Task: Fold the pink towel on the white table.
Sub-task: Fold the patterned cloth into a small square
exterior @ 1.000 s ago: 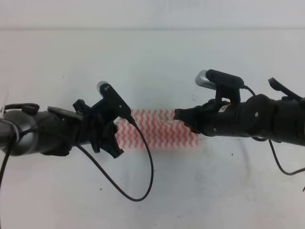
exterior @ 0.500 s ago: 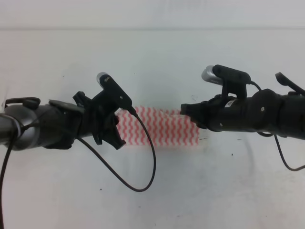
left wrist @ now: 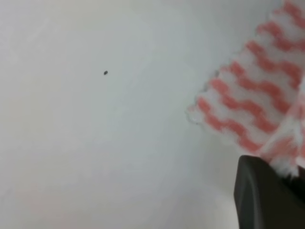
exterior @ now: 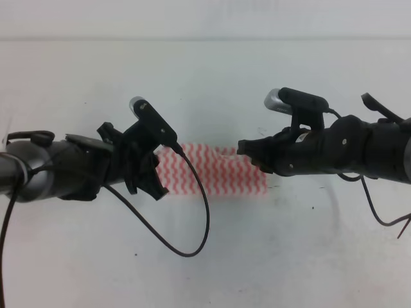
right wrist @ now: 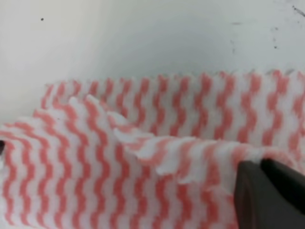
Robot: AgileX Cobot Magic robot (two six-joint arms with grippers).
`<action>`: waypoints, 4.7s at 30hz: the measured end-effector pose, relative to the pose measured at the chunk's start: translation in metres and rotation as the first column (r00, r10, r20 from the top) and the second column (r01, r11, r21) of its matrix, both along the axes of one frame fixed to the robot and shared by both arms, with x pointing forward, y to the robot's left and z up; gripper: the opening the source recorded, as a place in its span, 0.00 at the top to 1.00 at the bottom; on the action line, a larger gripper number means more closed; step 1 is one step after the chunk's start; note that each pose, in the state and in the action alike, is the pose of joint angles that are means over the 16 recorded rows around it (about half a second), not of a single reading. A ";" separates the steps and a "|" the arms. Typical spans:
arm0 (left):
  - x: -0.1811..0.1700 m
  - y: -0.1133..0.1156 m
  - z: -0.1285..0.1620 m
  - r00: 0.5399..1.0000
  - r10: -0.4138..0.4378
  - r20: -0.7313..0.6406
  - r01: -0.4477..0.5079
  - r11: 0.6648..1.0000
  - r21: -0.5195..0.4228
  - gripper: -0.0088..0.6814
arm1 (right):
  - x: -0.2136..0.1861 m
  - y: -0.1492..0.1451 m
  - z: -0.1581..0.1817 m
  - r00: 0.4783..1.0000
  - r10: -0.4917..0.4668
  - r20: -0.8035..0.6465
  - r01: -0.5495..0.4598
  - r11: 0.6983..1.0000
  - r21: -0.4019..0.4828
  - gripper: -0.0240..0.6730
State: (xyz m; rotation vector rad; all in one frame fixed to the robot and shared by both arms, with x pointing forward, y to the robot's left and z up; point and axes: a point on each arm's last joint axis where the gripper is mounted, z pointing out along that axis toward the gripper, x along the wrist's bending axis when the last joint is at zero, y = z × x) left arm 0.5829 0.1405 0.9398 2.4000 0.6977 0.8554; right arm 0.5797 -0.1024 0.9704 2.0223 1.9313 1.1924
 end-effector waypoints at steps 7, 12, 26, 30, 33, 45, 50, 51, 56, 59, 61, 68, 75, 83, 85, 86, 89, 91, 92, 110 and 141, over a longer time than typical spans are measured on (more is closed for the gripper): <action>0.001 0.001 -0.004 1.000 0.008 -0.005 -0.008 1.000 0.011 0.99 | 0.001 0.000 -0.003 1.000 0.000 -0.004 0.000 1.000 -0.005 0.99; 0.001 0.001 -0.007 1.000 0.013 -0.010 -0.012 1.000 0.017 0.99 | 0.001 0.000 -0.003 1.000 -0.001 0.000 0.001 1.000 -0.005 0.99; 0.002 0.001 -0.013 1.000 0.010 -0.025 -0.010 1.000 0.022 0.99 | 0.002 0.000 -0.003 1.000 0.000 0.007 0.000 1.000 -0.009 0.99; 0.002 0.001 -0.014 1.000 0.008 -0.029 -0.008 1.000 0.023 0.99 | 0.002 0.000 -0.003 1.000 0.002 0.008 -0.002 1.000 -0.011 0.99; 0.002 0.001 -0.015 0.999 0.007 -0.031 -0.007 1.000 0.023 0.99 | 0.002 0.000 -0.003 1.000 0.004 0.008 -0.004 1.000 -0.013 0.99; 0.002 0.000 -0.016 0.999 0.003 -0.034 -0.002 1.000 0.024 0.99 | 0.002 0.000 -0.004 1.000 0.008 0.007 -0.008 1.000 -0.018 0.99; 0.002 0.000 -0.016 0.999 0.002 -0.034 -0.001 1.000 0.025 0.99 | 0.002 0.000 -0.003 1.000 0.009 0.009 -0.009 1.000 -0.018 0.99; 0.002 0.000 -0.016 0.999 0.001 -0.034 -0.001 1.000 0.025 0.99 | 0.002 0.000 -0.003 1.000 0.009 0.009 -0.009 1.000 -0.019 0.99; 0.002 0.000 -0.015 0.999 -0.001 -0.032 0.001 1.000 0.025 0.99 | 0.002 0.000 -0.003 1.000 0.009 0.011 -0.009 1.000 -0.018 0.99; 0.002 0.000 -0.015 1.000 -0.002 -0.031 0.003 1.000 0.026 0.99 | 0.002 0.000 -0.002 1.000 0.009 0.012 -0.008 1.000 -0.018 0.99; 0.002 0.000 -0.015 1.000 -0.002 -0.030 0.003 1.000 0.026 0.99 | 0.002 0.000 -0.002 1.000 0.009 0.012 -0.008 1.000 -0.018 0.99; 0.003 0.000 -0.012 1.000 -0.003 -0.023 0.003 1.000 0.022 0.99 | 0.002 0.000 -0.001 1.000 0.010 0.013 -0.010 1.000 -0.015 0.99; 0.006 -0.002 -0.007 1.000 0.002 -0.007 -0.002 1.000 0.011 0.99 | 0.003 0.001 0.002 1.000 0.012 0.018 -0.012 1.000 -0.011 0.99; 0.013 -0.004 0.000 1.000 0.007 0.020 -0.007 1.000 -0.001 0.99 | 0.005 0.002 0.004 1.000 0.014 0.025 -0.014 1.000 -0.008 0.99; 0.014 -0.005 0.001 1.000 0.007 0.024 -0.007 1.000 -0.002 0.99 | 0.005 0.002 0.005 1.000 0.014 0.027 -0.014 1.000 -0.008 0.99; 0.014 -0.005 0.002 1.000 0.007 0.026 -0.007 1.000 -0.002 0.99 | 0.005 0.002 0.005 1.000 0.014 0.028 -0.013 1.000 -0.008 0.99; 0.015 -0.005 0.001 1.000 0.007 0.027 -0.007 1.000 -0.001 0.99 | 0.006 0.002 0.005 0.999 0.014 0.030 -0.013 1.000 -0.008 0.99; 0.015 -0.006 0.000 1.000 0.006 0.025 -0.006 1.000 0.000 0.99 | 0.006 0.002 0.005 0.999 0.014 0.030 -0.014 1.000 -0.008 0.99; 0.015 -0.006 0.000 1.000 0.005 0.023 -0.005 1.000 0.000 0.99 | 0.006 0.002 0.006 0.999 0.014 0.031 -0.014 1.000 -0.007 0.99; 0.016 -0.007 -0.012 1.000 0.010 -0.012 -0.010 1.000 -0.004 0.99 | 0.006 0.002 0.006 0.999 0.016 0.027 -0.016 1.000 -0.008 0.99; 0.017 -0.009 -0.018 0.999 0.004 -0.032 -0.004 1.000 -0.011 0.79 | 0.009 0.003 -0.007 1.000 0.018 0.016 -0.017 0.999 -0.032 0.99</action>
